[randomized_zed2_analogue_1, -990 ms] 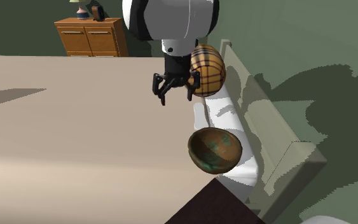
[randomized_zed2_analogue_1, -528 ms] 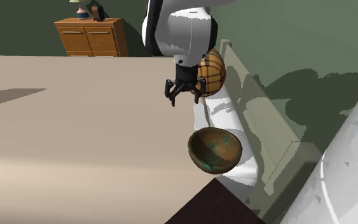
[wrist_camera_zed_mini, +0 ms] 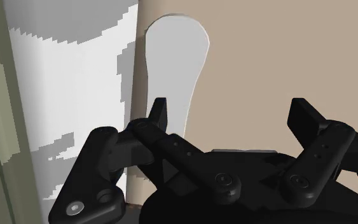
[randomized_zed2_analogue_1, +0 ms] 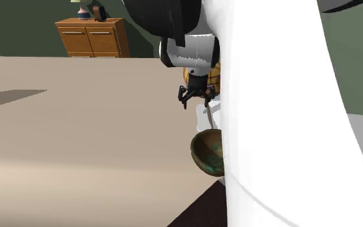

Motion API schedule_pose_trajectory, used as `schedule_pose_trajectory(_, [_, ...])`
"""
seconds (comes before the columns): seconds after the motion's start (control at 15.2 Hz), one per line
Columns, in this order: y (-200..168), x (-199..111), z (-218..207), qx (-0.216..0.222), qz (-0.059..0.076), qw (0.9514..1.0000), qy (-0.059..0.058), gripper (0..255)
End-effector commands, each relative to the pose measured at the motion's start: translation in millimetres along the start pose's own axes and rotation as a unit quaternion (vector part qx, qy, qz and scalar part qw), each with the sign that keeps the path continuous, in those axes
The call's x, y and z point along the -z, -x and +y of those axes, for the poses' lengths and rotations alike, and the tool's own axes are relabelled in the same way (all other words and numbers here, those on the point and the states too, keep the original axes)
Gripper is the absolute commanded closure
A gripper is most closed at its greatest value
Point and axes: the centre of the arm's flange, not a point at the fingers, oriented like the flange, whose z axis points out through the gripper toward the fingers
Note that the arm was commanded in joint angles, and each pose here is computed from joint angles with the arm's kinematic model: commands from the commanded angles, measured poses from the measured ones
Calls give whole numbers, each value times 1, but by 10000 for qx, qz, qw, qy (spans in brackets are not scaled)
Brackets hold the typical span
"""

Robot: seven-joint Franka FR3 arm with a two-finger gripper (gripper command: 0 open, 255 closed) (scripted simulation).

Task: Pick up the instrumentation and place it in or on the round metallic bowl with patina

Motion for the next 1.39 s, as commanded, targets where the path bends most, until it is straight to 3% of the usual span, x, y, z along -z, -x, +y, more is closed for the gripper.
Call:
schedule_pose_trajectory(0.0, [-14,-19,16,-134,13,9999,8,0])
schedule_pose_trajectory(0.33, [-50,-57,55,-461,41,9989,30,0])
schedule_pose_trajectory(0.86, [-52,-98,57,-475,42,9989,31,0])
schedule_pose_trajectory(1.32, [-52,-98,57,-475,42,9989,31,0])
